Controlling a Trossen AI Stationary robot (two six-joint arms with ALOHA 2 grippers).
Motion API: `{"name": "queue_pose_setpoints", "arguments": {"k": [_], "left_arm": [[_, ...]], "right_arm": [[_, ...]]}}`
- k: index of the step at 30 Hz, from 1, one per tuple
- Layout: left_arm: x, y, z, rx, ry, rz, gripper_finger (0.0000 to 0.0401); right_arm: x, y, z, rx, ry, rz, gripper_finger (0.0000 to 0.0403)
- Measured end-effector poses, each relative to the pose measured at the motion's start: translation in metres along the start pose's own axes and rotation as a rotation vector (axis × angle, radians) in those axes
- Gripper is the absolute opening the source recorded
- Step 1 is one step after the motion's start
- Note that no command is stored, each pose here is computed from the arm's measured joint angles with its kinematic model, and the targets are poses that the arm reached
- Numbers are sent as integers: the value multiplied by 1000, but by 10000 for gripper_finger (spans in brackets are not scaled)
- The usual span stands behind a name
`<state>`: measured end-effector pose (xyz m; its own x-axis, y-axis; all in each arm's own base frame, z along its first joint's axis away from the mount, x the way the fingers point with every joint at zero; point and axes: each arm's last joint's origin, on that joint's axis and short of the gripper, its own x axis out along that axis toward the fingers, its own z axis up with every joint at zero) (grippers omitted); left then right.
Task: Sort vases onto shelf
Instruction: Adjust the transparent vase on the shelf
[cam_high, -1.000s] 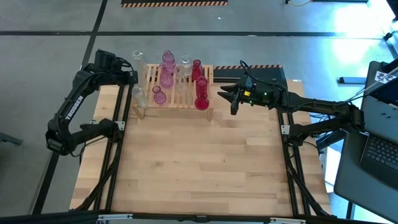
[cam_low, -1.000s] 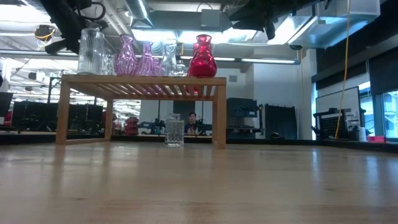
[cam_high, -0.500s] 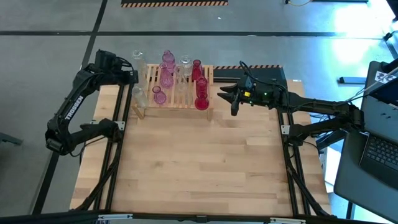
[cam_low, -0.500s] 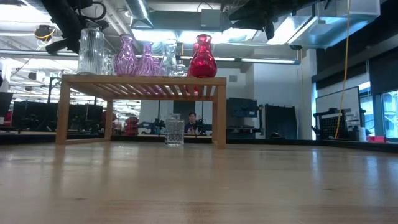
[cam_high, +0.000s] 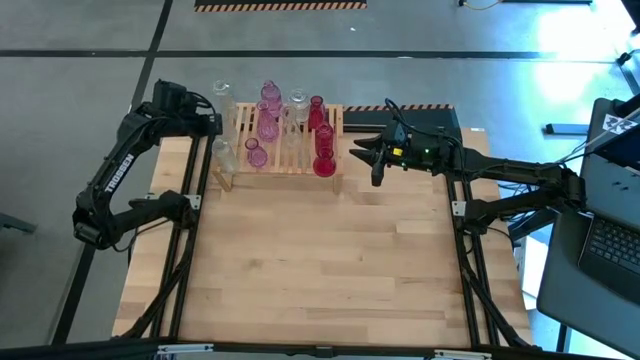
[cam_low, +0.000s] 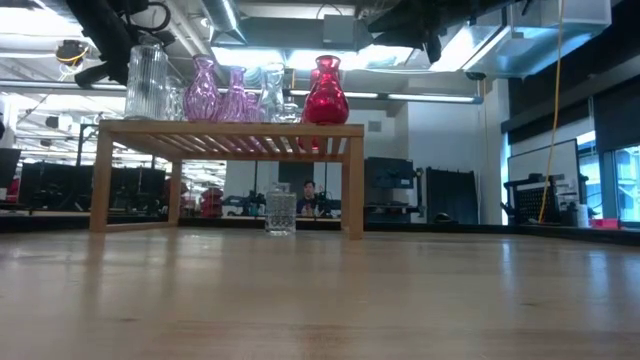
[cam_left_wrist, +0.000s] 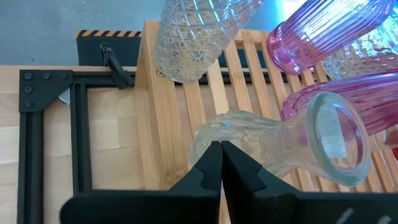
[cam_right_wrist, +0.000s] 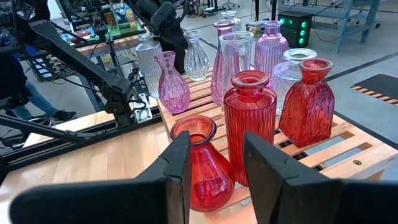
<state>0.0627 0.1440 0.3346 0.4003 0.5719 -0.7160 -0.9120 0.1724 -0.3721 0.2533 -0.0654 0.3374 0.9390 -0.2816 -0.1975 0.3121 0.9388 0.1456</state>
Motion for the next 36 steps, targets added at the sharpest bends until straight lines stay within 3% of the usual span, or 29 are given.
{"name": "queue_pose_setpoints", "arguments": {"k": [15,26,32,36], "left_arm": [[0,1,0,9,-9,35,0],[0,1,1,-10,-25,28,0],[-19,2,3,-11,-224,125,0],[-24,3,6,-18,-299,176,0]], "right_arm": [[0,0,0,1,-1,-2,97],[0,-3,7,29,-83,-105,97],[-1,-4,7,29,-89,-148,97],[-1,-8,5,75,-97,-268,97]]}}
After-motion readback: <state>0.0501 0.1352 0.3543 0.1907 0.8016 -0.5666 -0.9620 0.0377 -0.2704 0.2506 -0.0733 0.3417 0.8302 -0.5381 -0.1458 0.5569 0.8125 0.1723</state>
